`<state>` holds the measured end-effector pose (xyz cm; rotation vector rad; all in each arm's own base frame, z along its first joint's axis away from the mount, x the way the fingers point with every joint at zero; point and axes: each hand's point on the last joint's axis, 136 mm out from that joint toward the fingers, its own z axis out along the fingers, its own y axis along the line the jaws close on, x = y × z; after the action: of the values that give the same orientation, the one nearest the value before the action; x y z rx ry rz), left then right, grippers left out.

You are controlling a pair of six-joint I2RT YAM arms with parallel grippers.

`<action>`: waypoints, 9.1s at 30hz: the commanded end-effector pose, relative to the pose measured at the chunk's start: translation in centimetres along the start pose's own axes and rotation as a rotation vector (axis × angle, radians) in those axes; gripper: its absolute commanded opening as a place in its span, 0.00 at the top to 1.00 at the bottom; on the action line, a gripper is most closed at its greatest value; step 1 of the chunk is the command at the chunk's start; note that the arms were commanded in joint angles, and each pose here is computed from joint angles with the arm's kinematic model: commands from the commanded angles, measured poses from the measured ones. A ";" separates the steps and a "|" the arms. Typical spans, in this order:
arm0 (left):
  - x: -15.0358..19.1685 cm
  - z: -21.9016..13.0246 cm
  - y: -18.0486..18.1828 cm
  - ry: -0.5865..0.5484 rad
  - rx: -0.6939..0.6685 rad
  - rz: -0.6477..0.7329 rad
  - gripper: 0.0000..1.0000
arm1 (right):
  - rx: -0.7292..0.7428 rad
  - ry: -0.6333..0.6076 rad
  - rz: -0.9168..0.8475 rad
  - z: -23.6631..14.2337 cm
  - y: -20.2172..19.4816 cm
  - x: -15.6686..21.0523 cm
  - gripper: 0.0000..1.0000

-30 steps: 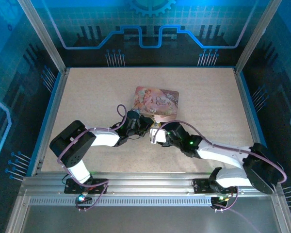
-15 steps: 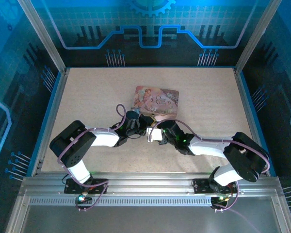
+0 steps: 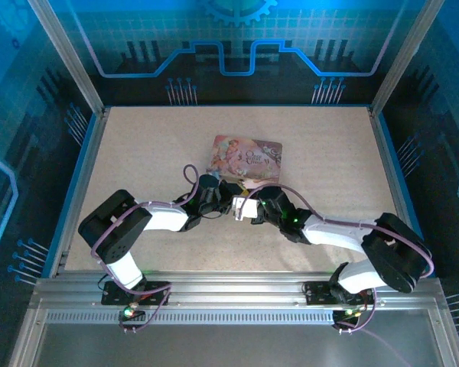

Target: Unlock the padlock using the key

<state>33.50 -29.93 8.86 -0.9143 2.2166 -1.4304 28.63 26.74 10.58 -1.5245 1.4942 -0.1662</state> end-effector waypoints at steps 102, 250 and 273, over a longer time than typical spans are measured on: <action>-15.9 -6.2 -5.1 -0.148 -0.230 0.432 0.18 | -0.334 -0.011 1.479 2.6 3.7 7.5 1.00; -4.6 0.3 -1.7 0.162 -0.285 0.534 0.44 | -0.509 -0.342 1.564 4.4 -2.3 5.7 1.00; -1.1 -0.6 0.5 0.198 -0.310 0.495 0.40 | -0.296 -0.316 1.872 3.8 -5.9 7.0 1.00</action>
<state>36.50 -29.64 12.43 -0.1939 2.4597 -1.0722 35.41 21.67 6.21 0.1457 2.1673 1.3384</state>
